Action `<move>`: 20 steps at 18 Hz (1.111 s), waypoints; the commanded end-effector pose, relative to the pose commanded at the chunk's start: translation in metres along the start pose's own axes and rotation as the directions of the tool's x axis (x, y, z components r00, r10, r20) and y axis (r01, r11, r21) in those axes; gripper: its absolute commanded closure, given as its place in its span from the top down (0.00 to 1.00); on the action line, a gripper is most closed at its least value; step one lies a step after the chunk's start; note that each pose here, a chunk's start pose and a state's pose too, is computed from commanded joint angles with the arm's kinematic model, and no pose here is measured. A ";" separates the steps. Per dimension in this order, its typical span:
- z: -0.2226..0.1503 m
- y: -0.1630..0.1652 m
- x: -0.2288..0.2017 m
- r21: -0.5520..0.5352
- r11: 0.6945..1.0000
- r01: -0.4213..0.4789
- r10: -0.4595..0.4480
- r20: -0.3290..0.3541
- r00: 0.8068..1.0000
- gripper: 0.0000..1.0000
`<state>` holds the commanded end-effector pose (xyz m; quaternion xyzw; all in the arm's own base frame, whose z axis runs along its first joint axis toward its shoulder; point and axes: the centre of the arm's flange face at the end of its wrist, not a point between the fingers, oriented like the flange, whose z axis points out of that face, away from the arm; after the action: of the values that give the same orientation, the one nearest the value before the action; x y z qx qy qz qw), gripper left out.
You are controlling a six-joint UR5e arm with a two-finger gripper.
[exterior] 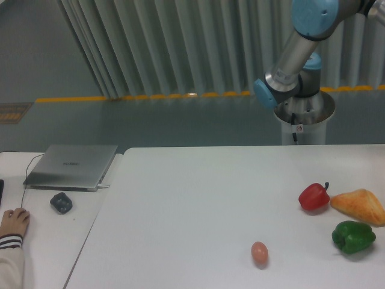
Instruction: Place the yellow pepper on the table
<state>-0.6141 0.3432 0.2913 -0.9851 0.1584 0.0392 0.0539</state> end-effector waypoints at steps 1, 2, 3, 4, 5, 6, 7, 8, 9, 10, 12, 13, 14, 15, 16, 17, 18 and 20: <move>0.000 0.000 0.000 0.000 1.000 -0.002 0.002 0.002 1.000 0.53; 0.000 0.000 0.000 0.000 1.000 -0.005 0.005 0.002 1.000 0.46; -0.001 0.000 -0.001 0.000 1.000 -0.007 0.007 0.003 1.000 0.36; -0.002 0.000 -0.001 0.001 1.000 -0.011 0.011 0.006 1.000 0.30; -0.005 0.000 -0.003 0.001 1.000 -0.017 0.017 0.012 1.000 0.26; -0.010 0.001 -0.002 0.001 1.000 -0.022 0.022 0.017 1.000 0.27; -0.016 0.003 -0.002 0.000 1.000 -0.024 0.024 0.026 0.999 0.26; -0.026 0.003 -0.001 -0.001 1.000 -0.027 0.027 0.039 0.999 0.27; -0.036 0.002 0.002 0.000 1.000 -0.028 0.028 0.048 0.998 0.26; -0.046 0.001 0.006 -0.002 1.000 -0.027 0.027 0.059 0.998 0.26; -0.071 -0.005 0.015 -0.004 0.999 -0.032 0.032 0.081 0.996 0.27; -0.082 -0.008 0.021 -0.003 0.999 -0.034 0.034 0.082 0.996 0.27; -0.098 -0.018 0.028 -0.002 0.999 -0.038 0.038 0.090 0.995 0.27; -0.106 -0.029 0.034 -0.003 0.999 -0.049 0.049 0.096 0.994 0.27; -0.111 -0.038 0.039 0.000 0.999 -0.051 0.050 0.100 0.994 0.27; -0.112 -0.047 0.044 0.003 0.999 -0.048 0.047 0.099 0.994 0.27; -0.112 -0.059 0.049 0.006 0.999 -0.050 0.050 0.097 0.994 0.27; -0.108 -0.081 0.055 0.013 0.999 -0.052 0.050 0.093 0.994 0.27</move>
<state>-0.5300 0.3896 0.4007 -0.9774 0.1812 0.0852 0.0677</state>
